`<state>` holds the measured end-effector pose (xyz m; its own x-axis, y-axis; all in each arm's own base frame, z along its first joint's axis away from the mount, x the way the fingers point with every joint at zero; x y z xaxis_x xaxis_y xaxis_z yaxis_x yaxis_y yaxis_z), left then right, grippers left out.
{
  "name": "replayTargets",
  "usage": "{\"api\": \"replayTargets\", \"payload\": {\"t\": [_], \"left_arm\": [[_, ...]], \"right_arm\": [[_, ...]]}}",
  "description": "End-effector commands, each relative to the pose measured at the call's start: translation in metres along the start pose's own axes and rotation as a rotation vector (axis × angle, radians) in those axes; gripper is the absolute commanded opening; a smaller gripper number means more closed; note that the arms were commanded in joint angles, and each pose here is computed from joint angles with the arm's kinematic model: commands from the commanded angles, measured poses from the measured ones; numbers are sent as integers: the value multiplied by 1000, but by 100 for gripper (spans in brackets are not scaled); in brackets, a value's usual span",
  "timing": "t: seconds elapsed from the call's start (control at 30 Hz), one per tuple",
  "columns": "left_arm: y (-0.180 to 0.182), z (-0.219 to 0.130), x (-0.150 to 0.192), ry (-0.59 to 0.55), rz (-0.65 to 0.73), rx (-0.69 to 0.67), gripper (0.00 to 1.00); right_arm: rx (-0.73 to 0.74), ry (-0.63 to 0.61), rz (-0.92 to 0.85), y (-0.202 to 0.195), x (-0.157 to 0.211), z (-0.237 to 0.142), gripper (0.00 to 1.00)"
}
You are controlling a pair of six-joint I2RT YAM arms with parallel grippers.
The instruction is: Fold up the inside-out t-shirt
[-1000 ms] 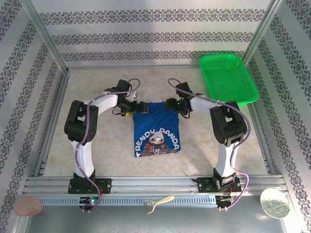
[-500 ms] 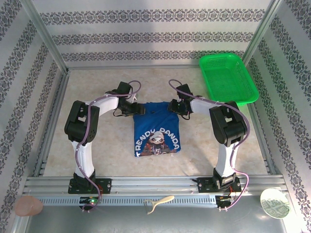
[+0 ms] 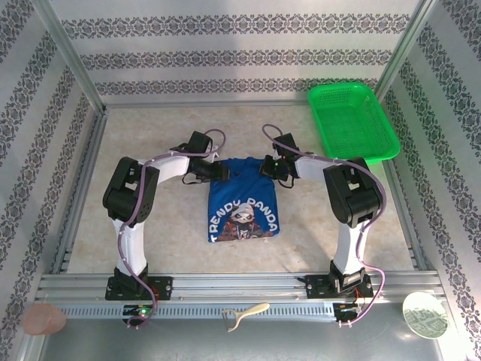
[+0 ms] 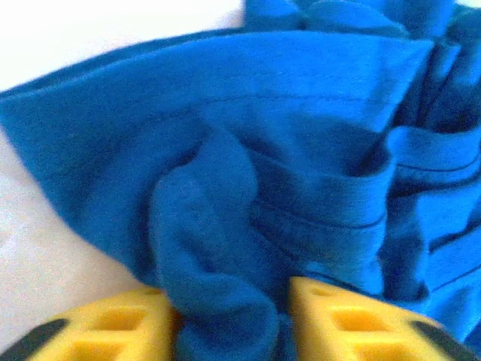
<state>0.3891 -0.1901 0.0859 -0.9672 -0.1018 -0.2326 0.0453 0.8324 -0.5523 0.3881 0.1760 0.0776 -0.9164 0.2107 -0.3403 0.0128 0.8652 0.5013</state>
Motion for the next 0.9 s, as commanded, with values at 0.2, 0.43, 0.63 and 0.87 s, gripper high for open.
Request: {"api": "replayTargets", "payload": {"t": [0.2, 0.43, 0.63, 0.87], "left_arm": [[1, 31, 21, 68, -22, 47, 10], [-6, -13, 11, -106, -31, 91, 0], [-15, -31, -7, -191, -28, 169, 0], [-20, -29, -52, -208, 0, 183, 0]], "right_arm": [[-24, 78, 66, -15, 23, 8, 0], [-105, -66, 104, -15, 7, -37, 0], [-167, -139, 101, 1, -14, -57, 0], [-216, -184, 118, 11, -55, -49, 0]]}}
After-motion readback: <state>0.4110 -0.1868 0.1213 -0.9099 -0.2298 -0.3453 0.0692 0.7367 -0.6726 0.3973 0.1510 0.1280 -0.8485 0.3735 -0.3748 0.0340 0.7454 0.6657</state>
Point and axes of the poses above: each hand's point on the last joint's axis, 136 mm out from that joint toward the fingers, its own z axis out along the fingers, its own y axis along the line the jaws close on, x = y × z, the point moved 7 cm from there along -z, back along the fingers, and after that the axes turned 6 degrees about -z, right-handed, at the moved point
